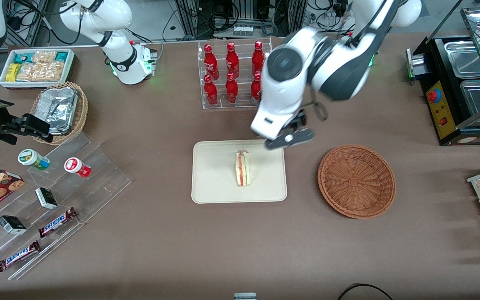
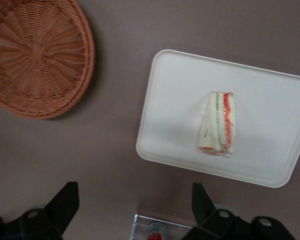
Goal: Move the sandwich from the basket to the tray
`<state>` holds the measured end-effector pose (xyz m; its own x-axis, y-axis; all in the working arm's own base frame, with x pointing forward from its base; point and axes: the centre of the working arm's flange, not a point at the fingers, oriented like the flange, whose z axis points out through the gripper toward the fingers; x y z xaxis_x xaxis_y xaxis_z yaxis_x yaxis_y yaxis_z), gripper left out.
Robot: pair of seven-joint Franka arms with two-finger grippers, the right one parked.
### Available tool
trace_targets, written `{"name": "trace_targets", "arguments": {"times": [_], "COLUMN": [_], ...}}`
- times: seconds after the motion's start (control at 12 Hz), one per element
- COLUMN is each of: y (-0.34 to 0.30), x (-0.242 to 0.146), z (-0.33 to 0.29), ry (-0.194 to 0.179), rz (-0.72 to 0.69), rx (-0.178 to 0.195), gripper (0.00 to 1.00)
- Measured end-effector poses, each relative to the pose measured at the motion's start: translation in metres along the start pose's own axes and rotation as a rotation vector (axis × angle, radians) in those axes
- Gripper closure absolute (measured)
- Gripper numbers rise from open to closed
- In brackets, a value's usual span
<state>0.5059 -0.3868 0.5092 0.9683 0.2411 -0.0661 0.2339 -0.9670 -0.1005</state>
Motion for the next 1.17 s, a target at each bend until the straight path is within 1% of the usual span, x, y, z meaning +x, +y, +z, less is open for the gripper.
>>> {"name": "trace_targets", "arguments": {"times": [0.08, 0.17, 0.25, 0.42, 0.58, 0.83, 1.17], "y": [-0.025, -0.049, -0.075, -0.135, -0.199, -0.293, -0.379], "x": [0.006, 0.015, 0.026, 0.051, 0.077, 0.107, 0.126], "z": [-0.016, -0.030, -0.043, -0.063, -0.078, -0.090, -0.087], "ry": [-0.010, -0.014, -0.017, -0.034, -0.046, -0.049, -0.055], "rz": [-0.029, -0.049, -0.048, 0.004, 0.046, 0.103, 0.164], "rx": [0.012, 0.016, 0.015, 0.015, 0.003, -0.022, -0.041], "gripper": [0.00, 0.00, 0.00, 0.00, 0.00, 0.00, 0.00]}}
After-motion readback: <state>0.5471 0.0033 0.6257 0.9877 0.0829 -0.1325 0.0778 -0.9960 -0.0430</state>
